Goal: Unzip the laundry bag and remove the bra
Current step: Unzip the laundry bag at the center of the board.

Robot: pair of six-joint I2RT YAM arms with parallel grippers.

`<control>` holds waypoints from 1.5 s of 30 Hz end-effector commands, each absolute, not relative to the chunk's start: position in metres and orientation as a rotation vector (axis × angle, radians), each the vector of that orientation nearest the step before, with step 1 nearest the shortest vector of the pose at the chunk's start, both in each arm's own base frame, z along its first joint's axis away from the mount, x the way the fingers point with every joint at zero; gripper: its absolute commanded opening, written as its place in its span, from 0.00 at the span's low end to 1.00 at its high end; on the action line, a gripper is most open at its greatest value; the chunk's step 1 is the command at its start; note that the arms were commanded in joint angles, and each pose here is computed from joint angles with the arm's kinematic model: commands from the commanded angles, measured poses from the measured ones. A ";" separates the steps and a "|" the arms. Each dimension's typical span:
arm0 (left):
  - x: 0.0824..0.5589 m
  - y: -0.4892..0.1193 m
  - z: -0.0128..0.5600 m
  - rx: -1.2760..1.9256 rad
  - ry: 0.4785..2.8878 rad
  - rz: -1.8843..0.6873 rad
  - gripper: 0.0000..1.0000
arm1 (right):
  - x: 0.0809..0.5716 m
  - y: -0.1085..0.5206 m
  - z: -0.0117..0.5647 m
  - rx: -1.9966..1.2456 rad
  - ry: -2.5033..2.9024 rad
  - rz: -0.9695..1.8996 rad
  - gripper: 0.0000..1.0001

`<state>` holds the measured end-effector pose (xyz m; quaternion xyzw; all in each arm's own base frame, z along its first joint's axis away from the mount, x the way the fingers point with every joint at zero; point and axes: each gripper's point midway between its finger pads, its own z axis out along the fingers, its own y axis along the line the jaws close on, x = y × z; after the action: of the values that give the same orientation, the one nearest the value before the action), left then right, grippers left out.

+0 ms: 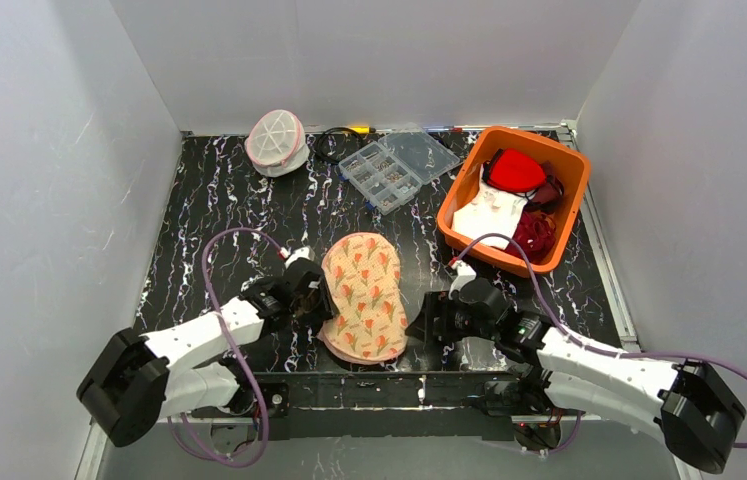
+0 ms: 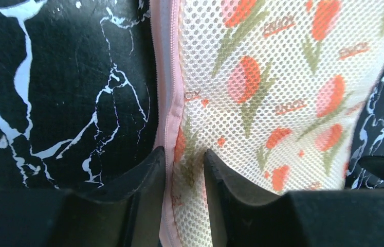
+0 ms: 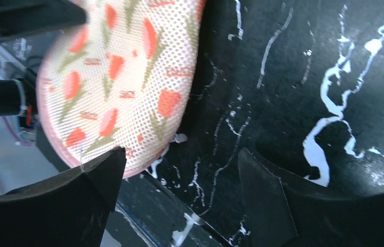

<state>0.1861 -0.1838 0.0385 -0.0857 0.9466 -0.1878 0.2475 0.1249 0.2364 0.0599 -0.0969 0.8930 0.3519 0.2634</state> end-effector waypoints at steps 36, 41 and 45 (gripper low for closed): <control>0.149 -0.098 0.134 -0.538 2.306 -0.345 0.73 | 0.124 0.336 0.151 -0.965 2.124 0.497 0.73; 0.135 -0.062 0.148 -0.590 2.235 -0.317 0.72 | 0.116 0.373 0.125 -1.053 2.135 0.438 0.65; 0.127 -0.048 0.144 -0.640 2.209 -0.330 0.73 | 0.110 0.396 0.102 -1.117 2.155 0.358 0.65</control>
<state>0.1395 -0.0859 0.1603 -0.2415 0.8654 -0.1990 0.3914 0.1050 0.3742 0.1009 -0.4183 0.8341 0.1657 0.3192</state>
